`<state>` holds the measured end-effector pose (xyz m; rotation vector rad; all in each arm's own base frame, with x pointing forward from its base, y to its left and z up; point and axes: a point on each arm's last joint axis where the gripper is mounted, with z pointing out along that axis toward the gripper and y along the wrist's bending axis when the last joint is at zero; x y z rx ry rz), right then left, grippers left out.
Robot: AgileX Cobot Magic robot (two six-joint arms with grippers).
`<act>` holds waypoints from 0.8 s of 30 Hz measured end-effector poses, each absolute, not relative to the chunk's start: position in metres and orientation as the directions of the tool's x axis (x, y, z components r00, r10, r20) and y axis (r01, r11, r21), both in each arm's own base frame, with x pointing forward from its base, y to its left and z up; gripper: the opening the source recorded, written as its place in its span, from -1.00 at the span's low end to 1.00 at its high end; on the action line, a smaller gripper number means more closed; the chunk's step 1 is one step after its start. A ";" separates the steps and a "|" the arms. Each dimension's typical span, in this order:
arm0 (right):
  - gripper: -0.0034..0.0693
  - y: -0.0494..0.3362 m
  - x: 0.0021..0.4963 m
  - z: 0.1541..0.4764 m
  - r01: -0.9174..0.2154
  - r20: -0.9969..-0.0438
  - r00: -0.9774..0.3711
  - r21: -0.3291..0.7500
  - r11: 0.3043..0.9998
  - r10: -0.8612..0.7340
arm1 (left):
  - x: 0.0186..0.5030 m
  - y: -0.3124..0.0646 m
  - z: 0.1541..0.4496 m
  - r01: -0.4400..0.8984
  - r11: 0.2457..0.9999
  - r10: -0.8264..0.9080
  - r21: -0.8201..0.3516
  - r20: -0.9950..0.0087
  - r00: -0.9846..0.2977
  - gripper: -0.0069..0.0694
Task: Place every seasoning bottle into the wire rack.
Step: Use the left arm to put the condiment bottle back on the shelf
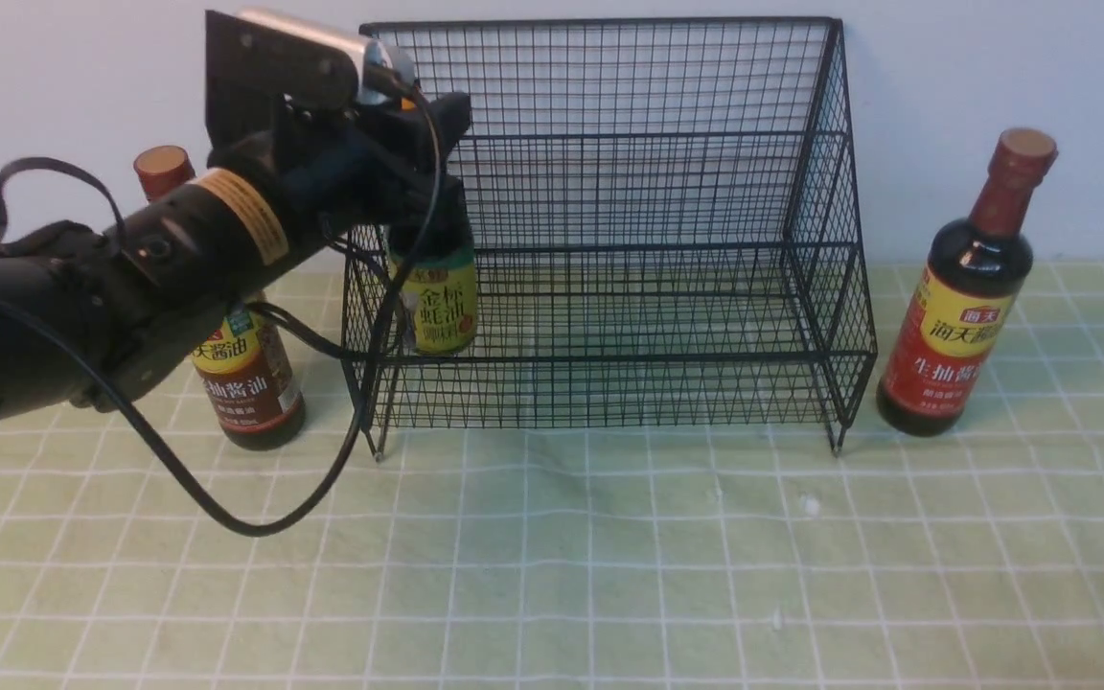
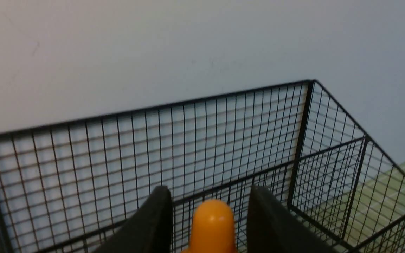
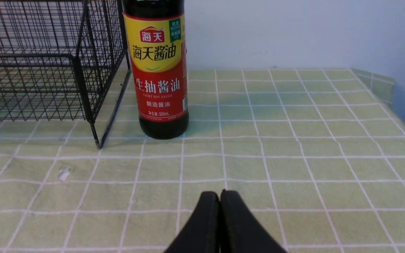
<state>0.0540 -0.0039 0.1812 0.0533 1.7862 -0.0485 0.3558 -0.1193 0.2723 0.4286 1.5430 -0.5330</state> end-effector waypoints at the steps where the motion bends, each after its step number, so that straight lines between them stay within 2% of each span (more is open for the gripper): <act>1: -0.95 -0.004 0.054 0.181 0.063 -0.977 -0.214 -0.004 0.998 0.010 | 0.358 -0.120 0.268 0.572 0.817 -0.052 -0.074 -0.997 -0.055 -0.16; 10: -0.95 -0.004 0.054 0.181 0.063 -0.977 -0.214 -0.004 0.998 0.010 | 0.363 -0.124 0.242 0.557 0.824 -0.010 -0.106 -0.985 -0.172 -0.16; 12: -0.95 -0.004 0.054 0.181 0.063 -0.977 -0.214 -0.004 0.998 0.010 | 0.363 -0.125 0.241 0.559 0.818 -0.022 -0.132 -0.980 -0.200 -0.08; 15: -0.95 -0.004 0.054 0.181 0.063 -0.977 -0.214 -0.004 0.998 0.010 | 0.361 -0.128 0.245 0.575 0.803 -0.036 -0.157 -0.976 -0.216 0.10; 19: -0.95 -0.004 0.054 0.181 0.063 -0.977 -0.214 -0.004 0.998 0.010 | 0.357 -0.127 0.248 0.575 0.805 -0.005 -0.146 -0.971 -0.240 0.21; 24: -0.95 -0.004 0.054 0.181 0.063 -0.977 -0.214 -0.004 0.998 0.010 | 0.338 -0.112 0.291 0.503 0.863 0.053 -0.058 -0.978 -0.203 0.25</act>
